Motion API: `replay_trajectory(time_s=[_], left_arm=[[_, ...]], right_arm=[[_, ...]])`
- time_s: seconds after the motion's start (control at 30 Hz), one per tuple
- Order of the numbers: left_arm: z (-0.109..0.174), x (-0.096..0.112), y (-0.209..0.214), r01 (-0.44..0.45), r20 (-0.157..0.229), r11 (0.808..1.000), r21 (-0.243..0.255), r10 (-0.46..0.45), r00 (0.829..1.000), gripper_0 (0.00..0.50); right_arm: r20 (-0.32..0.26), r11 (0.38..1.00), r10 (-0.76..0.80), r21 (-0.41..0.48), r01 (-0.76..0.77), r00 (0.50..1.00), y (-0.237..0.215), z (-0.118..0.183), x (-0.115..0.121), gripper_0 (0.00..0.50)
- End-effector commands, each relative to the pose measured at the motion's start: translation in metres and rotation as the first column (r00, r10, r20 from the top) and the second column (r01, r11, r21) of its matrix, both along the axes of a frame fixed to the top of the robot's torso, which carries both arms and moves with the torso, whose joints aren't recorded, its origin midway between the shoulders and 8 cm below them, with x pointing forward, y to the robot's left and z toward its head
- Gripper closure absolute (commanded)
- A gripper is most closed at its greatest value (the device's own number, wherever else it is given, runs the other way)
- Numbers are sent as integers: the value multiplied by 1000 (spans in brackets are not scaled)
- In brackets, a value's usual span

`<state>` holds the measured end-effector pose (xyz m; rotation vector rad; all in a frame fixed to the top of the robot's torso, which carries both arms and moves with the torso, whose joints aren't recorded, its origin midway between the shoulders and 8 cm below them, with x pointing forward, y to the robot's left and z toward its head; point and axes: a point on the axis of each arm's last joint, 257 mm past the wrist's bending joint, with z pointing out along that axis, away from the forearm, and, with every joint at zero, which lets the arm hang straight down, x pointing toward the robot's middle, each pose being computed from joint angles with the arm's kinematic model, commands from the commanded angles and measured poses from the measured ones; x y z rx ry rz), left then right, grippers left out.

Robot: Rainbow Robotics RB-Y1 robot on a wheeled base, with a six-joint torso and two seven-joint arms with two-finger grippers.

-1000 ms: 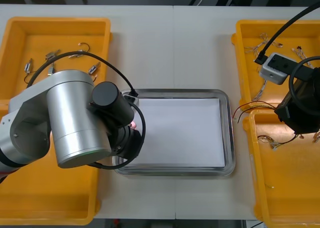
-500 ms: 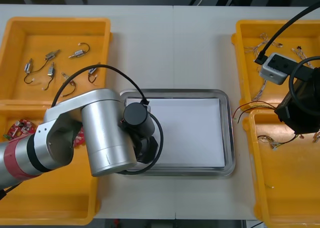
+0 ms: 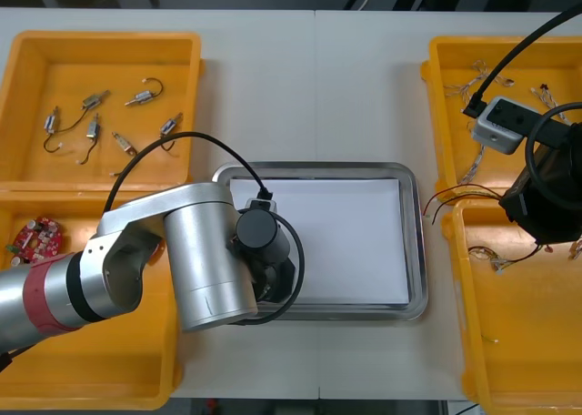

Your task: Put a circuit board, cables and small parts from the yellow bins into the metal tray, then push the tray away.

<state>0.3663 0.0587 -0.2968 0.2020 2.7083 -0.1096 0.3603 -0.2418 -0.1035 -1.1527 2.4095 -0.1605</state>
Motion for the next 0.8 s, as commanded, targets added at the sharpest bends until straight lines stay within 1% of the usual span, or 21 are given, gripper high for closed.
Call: replay_trajectory(time_s=[0.03,0.33,0.5,0.57,0.6,0.63,0.67,0.7,0.73,0.77,0.8], left_arm=[[11,1,-24,44,33,999,-29,-43,999,500],[6,-2,-23,39,32,999,-26,-38,999,500],[2,-4,-20,35,25,999,-22,-34,999,500],[2,-3,-20,33,30,999,-25,-33,999,500],[2,-3,-20,31,30,999,-28,-31,999,483],[2,-3,-21,31,29,999,-32,-30,999,446],[2,-3,-22,27,31,999,-39,-26,999,356],[1,-3,-21,26,30,999,-39,-24,999,311],[1,-2,-22,25,34,999,-45,-24,999,214],[1,-1,-21,22,36,999,-47,-21,999,180],[0,0,-21,17,38,998,-53,-15,999,25]], right_arm=[[27,998,34,-54,-32,999,-6,10,0,500],[27,998,31,-52,-30,999,-5,10,0,500],[26,998,33,-52,-32,999,-5,10,0,500],[28,998,33,-52,-31,999,-5,10,0,500],[26,998,33,-53,-31,999,-5,10,-1,500],[27,998,36,-51,-34,999,-4,10,-1,500],[27,998,35,-52,-33,999,-4,10,-1,500],[27,998,35,-52,-33,999,-4,10,-1,500],[27,998,36,-53,-35,999,-4,10,-1,500],[28,998,36,-54,-35,999,-5,11,-1,500],[26,998,38,-53,-37,999,-4,10,-1,500]])
